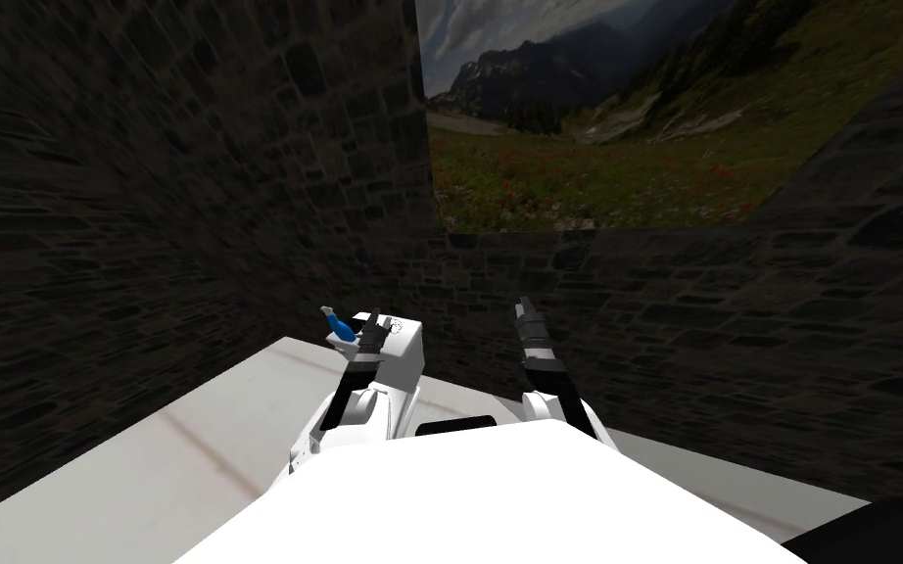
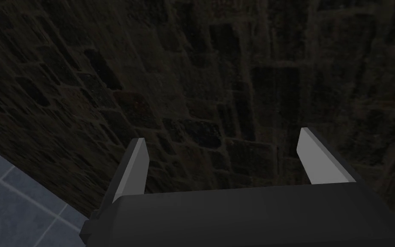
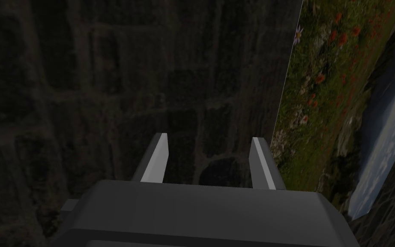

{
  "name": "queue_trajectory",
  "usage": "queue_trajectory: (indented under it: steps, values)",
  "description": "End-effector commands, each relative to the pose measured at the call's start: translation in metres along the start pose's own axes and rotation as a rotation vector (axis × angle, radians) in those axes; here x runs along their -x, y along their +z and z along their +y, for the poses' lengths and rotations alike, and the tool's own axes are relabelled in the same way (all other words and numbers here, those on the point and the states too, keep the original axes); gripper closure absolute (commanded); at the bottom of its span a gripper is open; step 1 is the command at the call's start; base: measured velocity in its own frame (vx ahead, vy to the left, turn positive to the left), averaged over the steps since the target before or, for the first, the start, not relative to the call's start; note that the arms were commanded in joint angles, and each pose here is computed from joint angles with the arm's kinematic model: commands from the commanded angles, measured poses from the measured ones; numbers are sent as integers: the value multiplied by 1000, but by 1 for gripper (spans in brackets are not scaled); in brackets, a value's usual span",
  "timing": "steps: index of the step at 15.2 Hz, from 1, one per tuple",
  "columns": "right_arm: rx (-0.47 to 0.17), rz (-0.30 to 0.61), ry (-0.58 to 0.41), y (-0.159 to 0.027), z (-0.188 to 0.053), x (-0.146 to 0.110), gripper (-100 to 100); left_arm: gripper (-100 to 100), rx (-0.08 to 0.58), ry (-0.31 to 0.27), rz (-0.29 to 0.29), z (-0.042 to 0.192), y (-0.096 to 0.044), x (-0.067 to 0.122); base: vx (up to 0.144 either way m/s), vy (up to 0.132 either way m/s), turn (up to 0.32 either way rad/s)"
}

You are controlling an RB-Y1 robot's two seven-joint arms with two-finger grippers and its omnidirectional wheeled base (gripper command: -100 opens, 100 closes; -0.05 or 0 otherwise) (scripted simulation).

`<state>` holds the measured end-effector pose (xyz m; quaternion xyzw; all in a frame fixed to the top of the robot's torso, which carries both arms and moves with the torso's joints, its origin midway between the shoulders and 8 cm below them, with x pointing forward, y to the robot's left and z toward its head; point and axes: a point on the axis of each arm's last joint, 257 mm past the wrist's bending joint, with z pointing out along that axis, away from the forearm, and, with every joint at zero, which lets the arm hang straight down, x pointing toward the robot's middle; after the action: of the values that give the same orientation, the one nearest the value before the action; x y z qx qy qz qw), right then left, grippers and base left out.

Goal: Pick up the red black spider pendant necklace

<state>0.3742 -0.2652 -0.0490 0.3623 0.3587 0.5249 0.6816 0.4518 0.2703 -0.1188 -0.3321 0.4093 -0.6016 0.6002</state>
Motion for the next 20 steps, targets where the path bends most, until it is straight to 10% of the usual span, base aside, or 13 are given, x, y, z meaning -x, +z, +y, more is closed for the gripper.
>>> queue_trajectory:
  steps: [1, 20]
  values:
    - [0, 0, 0, 0, 0, 0, 0, -100, 21, -9, -7, 14, 3, 3, -45, 36, -59]
    - [0, 0, 0, 0, 0, 0, 0, -100, 203, -84, -82, 125, -5, 16, -30, 36, -47]
